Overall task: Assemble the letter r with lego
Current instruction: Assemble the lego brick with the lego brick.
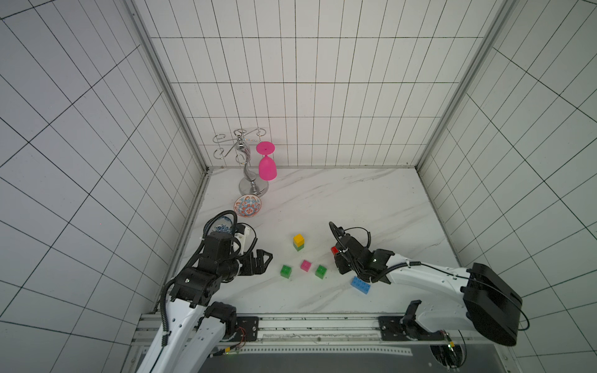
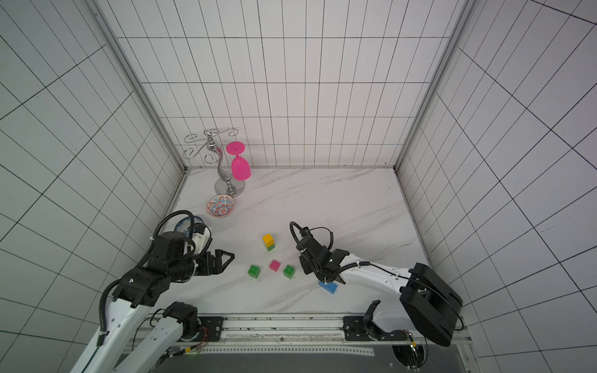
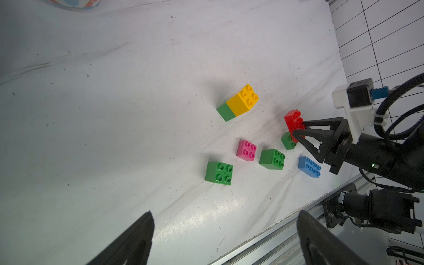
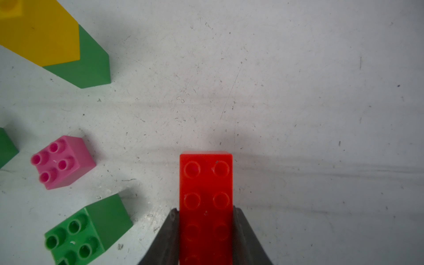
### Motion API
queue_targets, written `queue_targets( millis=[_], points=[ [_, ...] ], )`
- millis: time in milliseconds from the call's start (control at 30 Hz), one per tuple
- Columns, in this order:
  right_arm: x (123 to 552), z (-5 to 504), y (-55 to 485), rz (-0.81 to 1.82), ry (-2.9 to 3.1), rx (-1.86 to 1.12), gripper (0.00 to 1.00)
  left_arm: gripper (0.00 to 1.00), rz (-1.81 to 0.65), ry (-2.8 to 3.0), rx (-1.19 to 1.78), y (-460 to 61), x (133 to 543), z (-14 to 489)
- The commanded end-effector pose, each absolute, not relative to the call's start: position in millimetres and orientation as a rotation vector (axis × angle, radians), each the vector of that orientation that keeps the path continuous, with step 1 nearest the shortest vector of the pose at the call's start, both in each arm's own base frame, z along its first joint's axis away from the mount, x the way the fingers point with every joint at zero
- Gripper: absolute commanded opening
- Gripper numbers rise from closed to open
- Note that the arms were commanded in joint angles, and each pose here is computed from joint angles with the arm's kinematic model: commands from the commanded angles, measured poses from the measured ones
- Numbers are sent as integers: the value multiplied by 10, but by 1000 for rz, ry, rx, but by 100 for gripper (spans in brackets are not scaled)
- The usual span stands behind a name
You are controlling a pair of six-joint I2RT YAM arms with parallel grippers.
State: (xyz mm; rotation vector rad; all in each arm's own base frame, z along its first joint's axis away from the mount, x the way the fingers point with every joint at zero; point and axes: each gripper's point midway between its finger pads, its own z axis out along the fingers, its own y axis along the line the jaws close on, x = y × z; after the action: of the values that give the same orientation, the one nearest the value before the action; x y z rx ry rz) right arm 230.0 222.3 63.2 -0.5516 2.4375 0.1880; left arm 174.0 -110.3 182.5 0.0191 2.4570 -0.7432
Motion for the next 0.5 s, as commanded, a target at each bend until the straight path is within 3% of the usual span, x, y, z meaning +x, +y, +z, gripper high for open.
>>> queue_targets(
  millis=[0, 467],
  points=[
    [2261, 530, 2164, 155, 2443, -535, 0, 97, -729, 2442, 5, -1078, 1771, 1827],
    [2169, 319, 2160, 174, 2480, -487, 0, 97, -730, 2455, 3, -1080, 1770, 1797]
  ],
)
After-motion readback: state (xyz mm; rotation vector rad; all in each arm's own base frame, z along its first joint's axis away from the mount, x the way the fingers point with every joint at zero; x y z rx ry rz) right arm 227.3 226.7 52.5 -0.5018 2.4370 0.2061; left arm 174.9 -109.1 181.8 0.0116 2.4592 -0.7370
